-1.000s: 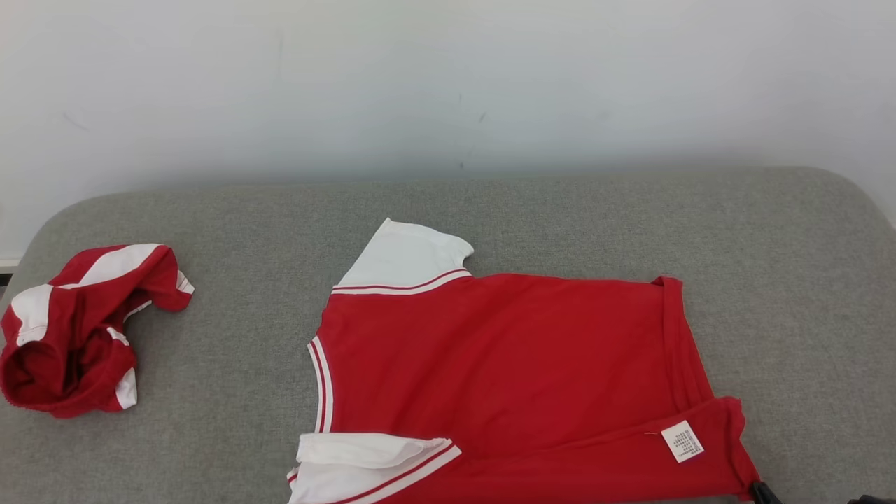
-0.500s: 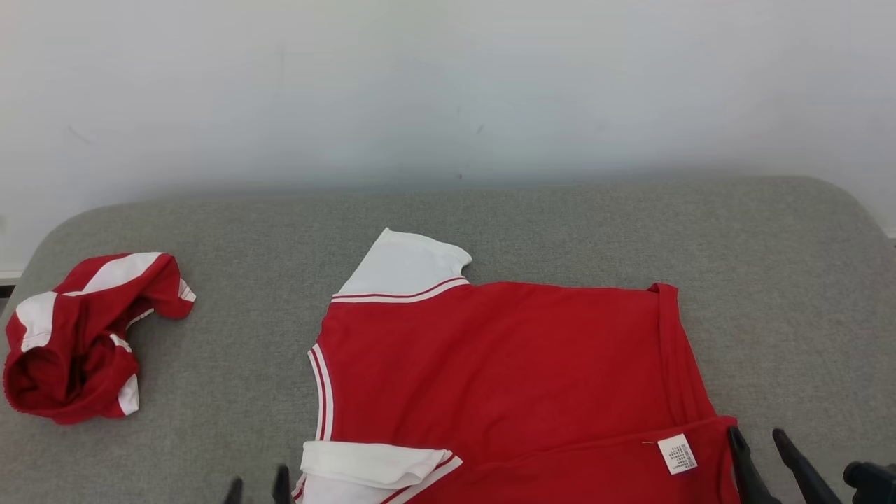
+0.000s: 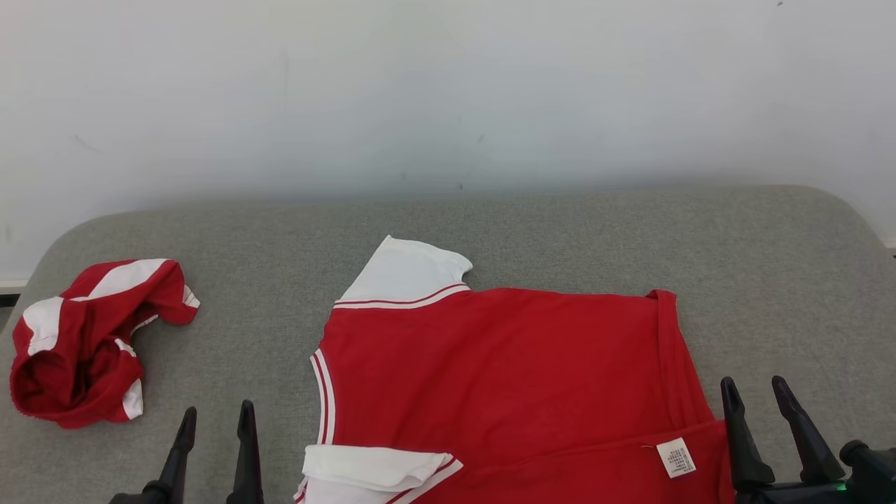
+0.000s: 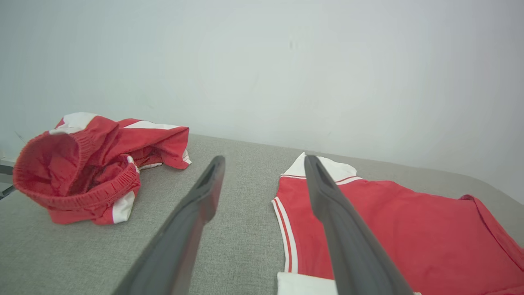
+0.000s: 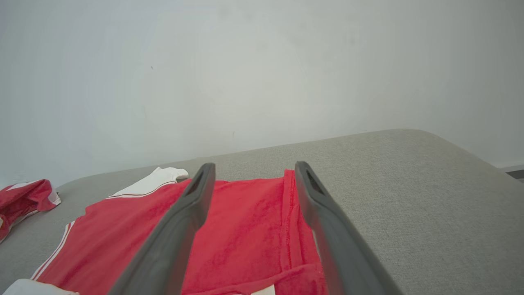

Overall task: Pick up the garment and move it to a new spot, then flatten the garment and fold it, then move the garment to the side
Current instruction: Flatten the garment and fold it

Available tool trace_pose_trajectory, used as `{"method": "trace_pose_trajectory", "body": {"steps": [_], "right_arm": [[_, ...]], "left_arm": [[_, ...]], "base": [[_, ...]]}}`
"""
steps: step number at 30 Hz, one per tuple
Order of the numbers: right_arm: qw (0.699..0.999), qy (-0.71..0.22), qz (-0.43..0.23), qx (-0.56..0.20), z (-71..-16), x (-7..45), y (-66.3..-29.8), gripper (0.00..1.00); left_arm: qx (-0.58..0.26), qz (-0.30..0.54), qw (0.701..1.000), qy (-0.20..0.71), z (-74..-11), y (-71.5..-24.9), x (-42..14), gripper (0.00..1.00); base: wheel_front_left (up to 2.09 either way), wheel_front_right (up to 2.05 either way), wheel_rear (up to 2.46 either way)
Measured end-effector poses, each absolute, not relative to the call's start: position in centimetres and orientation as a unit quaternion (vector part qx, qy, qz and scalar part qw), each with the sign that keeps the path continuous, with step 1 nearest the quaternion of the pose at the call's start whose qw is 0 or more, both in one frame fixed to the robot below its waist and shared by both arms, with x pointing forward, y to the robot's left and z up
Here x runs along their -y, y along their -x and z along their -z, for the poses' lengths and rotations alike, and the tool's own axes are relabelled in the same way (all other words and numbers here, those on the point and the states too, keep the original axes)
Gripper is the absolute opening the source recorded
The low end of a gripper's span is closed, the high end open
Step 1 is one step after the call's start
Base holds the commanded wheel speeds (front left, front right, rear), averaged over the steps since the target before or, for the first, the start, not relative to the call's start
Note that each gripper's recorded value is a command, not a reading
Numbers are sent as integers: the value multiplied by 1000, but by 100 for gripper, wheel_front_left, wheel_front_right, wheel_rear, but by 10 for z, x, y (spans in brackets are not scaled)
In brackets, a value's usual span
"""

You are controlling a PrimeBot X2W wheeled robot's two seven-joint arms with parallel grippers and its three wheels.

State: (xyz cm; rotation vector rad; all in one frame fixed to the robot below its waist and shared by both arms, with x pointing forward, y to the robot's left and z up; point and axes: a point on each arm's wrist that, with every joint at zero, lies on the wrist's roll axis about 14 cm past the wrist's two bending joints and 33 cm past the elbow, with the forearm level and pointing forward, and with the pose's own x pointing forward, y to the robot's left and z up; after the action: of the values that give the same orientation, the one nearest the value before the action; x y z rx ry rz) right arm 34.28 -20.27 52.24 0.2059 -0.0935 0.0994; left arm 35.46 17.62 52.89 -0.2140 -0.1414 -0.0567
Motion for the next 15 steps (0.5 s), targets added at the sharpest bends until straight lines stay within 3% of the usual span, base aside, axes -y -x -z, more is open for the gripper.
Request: {"method": "trace_pose_trajectory", "body": {"steps": [15], "right_arm": [[993,-92,-25,62,-522,213,-336,100]], "left_arm": [[58,40,994,83,-519,-343,-174,100]], "base": [[0,0,0]]}}
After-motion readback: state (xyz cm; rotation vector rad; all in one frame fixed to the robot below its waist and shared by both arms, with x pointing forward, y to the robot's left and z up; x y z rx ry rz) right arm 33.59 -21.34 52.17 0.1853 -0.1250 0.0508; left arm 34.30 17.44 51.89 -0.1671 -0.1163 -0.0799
